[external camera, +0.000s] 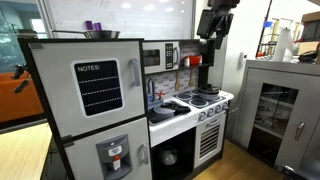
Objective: Push the grey pot to the left side of the stove
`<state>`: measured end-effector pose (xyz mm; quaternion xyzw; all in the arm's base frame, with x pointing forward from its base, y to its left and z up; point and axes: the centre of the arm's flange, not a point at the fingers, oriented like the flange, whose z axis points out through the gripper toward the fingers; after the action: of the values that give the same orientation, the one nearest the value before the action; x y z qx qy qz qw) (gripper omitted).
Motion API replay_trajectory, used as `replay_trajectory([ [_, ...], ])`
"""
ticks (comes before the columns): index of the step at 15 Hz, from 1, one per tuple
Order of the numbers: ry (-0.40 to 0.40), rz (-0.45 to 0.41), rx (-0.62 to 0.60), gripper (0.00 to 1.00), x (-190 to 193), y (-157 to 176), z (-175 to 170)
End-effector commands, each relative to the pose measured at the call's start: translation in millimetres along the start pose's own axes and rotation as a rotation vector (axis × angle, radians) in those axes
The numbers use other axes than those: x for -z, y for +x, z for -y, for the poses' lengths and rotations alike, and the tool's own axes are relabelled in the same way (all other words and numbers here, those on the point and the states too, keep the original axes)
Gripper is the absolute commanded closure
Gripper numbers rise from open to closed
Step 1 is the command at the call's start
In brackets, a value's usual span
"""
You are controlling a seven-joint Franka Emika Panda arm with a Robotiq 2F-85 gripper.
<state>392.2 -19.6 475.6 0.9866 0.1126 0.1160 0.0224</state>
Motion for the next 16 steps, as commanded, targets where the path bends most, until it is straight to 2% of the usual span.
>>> replay_trajectory([
  [1,0.004,0.014,-0.022,0.00,-8,30,-40],
  [2,0.006,0.022,-0.035,0.00,-9,34,-50],
  [3,0.003,0.009,-0.036,0.00,-6,16,-36],
  [16,0.003,0.013,-0.034,0.00,-7,18,-36],
])
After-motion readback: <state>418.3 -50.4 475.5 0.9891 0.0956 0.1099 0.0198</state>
